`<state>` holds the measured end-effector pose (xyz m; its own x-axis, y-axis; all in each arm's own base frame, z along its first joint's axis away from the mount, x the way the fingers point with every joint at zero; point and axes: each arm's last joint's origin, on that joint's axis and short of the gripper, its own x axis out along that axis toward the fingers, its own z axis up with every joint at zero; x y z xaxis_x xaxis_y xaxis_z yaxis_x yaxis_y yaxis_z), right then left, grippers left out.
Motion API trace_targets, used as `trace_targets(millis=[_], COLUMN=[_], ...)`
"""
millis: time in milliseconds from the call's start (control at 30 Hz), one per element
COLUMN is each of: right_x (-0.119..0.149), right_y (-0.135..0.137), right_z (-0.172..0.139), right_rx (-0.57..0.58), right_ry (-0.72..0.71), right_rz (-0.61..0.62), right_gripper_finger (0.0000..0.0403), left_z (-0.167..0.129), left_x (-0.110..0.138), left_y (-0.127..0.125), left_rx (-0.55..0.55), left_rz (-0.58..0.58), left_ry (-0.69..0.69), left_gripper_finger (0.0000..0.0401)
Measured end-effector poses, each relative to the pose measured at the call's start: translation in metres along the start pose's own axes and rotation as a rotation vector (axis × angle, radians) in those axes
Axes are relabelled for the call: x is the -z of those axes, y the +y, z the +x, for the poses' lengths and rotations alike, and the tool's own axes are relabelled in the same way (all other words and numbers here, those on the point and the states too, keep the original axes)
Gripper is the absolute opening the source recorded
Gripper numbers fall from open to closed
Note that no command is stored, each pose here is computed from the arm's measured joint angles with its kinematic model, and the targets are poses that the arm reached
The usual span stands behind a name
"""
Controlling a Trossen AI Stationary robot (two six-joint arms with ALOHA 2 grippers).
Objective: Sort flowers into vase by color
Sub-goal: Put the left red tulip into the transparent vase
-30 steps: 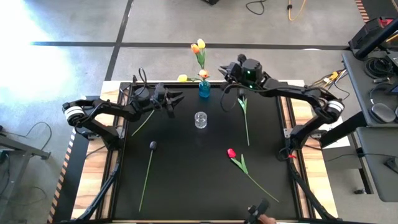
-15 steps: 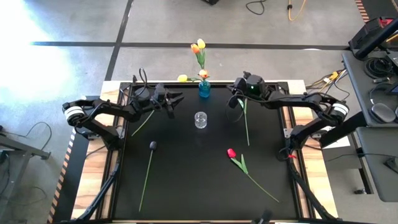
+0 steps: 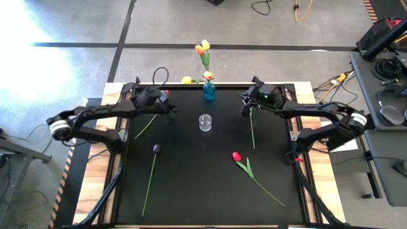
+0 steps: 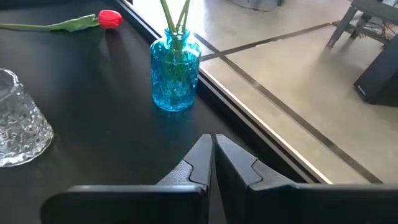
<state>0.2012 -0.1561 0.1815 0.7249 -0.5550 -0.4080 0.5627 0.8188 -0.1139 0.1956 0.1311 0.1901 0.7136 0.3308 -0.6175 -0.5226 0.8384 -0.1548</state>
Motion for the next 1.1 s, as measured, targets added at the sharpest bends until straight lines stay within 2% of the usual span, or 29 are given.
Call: trace_targets(millis=[200, 300, 467, 600, 700, 900, 1100], right_x=[0.002, 0.004, 0.008, 0.009, 0.008, 0.008, 0.008], right_y=[0.0, 0.001, 0.002, 0.002, 0.002, 0.002, 0.002], right_z=[-0.005, -0.003, 0.0, 0.002, 0.002, 0.002, 0.002], right_rx=[0.001, -0.003, -0.026, -0.027, -0.029, -0.028, -0.028], right_ry=[-0.008, 0.004, 0.02, 0.02, 0.011, 0.008, 0.007], right_rz=[-0.001, -0.004, -0.016, -0.027, -0.028, -0.029, -0.029], right_gripper_finger=[0.0013, 0.0013, 0.0013, 0.0013, 0.0013, 0.0013, 0.0013], left_z=[-0.023, -0.026, -0.011, 0.003, 0.011, 0.026, 0.036], left_x=[0.004, 0.006, 0.011, 0.02, 0.024, 0.024, 0.027], left_y=[0.005, 0.006, 0.01, 0.022, 0.033, 0.045, 0.048], left_rx=[-0.375, -0.466, -0.448, -0.467, -0.487, -0.475, -0.458], left_rz=[-0.1, -0.12, -0.156, -0.167, -0.188, -0.194, -0.149], left_ry=[0.29, 0.386, 0.425, 0.494, 0.529, 0.545, 0.562], left_gripper_finger=[0.0116, 0.0125, 0.0167, 0.0209, 0.0225, 0.0217, 0.0172])
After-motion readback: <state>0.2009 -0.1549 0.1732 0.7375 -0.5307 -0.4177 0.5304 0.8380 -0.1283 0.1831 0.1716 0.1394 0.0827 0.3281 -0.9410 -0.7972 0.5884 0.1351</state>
